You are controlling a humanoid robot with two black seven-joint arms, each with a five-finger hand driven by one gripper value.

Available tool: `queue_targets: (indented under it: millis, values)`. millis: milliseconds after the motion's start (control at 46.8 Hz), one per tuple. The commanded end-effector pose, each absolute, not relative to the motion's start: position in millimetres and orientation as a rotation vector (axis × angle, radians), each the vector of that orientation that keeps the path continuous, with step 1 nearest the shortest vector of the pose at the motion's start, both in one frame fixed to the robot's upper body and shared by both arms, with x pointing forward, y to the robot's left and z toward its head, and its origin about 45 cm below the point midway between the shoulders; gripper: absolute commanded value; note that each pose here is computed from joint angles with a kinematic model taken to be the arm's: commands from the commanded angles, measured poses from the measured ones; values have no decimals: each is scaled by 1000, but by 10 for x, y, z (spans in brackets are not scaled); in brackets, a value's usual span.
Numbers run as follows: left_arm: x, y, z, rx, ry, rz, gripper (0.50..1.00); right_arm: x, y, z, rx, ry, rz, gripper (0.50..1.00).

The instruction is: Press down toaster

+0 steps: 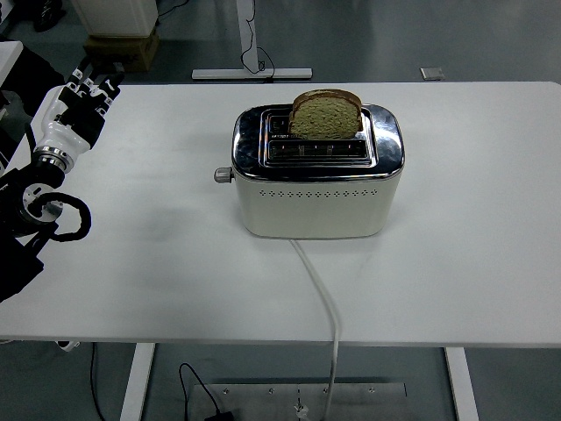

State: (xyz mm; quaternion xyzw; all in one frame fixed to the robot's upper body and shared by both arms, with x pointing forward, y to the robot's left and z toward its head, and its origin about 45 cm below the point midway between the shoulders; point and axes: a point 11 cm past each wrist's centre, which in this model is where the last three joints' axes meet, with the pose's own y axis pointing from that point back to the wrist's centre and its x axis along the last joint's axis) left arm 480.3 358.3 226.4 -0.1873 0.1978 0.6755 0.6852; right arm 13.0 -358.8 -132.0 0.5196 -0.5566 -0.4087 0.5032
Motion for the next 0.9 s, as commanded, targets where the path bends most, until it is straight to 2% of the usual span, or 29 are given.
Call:
queue_targets:
  millis: [0,513,876]
  values:
    - [4802,3593,2265,-417,441,1516,1000,129,-3588,-1320,1256,-1343,-988,998]
    - [4810,3581,2277,-408,432,1514,1000,129,-3590,-1320,1255,-1344,-987,998]
    - [4781,3585,2279,-188,270,1458,1000,129,-3590,-1320,1255,-1344,-987,998]
